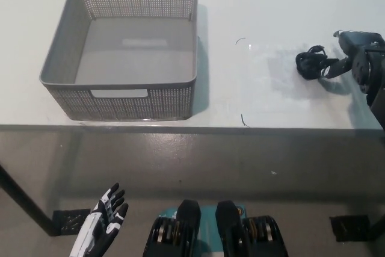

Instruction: Use the right hand to pick up a webcam and put it into a container on the left side

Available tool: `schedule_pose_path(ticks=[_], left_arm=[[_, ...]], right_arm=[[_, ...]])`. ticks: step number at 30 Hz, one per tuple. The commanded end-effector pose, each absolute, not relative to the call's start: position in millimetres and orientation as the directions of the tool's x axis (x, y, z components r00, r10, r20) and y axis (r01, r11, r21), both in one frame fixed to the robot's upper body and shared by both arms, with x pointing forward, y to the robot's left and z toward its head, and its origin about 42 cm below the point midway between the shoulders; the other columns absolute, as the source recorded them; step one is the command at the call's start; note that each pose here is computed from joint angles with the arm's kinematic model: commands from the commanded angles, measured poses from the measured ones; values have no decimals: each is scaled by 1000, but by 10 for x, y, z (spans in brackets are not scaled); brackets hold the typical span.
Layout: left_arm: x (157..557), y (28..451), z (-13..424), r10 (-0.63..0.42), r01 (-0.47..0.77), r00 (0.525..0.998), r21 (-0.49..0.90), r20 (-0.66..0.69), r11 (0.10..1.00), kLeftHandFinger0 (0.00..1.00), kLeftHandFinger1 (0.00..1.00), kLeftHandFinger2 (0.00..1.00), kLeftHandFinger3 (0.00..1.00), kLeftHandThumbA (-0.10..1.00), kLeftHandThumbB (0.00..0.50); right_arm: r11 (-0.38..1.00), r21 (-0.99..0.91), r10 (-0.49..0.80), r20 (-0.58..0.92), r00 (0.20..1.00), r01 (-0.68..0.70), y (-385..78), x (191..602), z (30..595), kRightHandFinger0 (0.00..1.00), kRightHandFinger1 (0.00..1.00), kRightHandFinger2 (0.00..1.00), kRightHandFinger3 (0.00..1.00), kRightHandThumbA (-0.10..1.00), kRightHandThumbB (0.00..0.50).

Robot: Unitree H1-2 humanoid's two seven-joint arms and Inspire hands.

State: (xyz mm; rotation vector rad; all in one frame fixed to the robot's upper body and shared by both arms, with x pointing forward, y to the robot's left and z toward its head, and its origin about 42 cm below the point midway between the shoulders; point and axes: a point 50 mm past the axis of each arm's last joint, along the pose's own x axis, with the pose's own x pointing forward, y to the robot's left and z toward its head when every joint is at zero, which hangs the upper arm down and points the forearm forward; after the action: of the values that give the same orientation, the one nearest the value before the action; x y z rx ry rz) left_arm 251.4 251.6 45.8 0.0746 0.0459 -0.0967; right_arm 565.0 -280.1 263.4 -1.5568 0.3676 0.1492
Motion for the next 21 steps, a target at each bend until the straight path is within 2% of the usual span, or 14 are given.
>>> schedule_pose_path(ticks=[1,6,21], left_arm=[[2541,2491,547,-117,116,993,79,10,990,1000,1000,1000,1000,685,0],[2567,2500,551,-119,118,993,81,11,990,1000,1000,1000,1000,692,12],[2586,2496,566,-118,116,993,83,15,990,1000,1000,1000,1000,674,1]], right_arm=[[-3,-983,-110,-183,977,-184,-2820,5769,3148,1000,1000,1000,1000,788,500],[17,-983,-98,-184,978,-183,-2785,5785,3157,1000,1000,1000,1000,796,500],[123,-969,13,-212,977,-212,-2556,5821,3215,1000,1000,1000,1000,782,500]])
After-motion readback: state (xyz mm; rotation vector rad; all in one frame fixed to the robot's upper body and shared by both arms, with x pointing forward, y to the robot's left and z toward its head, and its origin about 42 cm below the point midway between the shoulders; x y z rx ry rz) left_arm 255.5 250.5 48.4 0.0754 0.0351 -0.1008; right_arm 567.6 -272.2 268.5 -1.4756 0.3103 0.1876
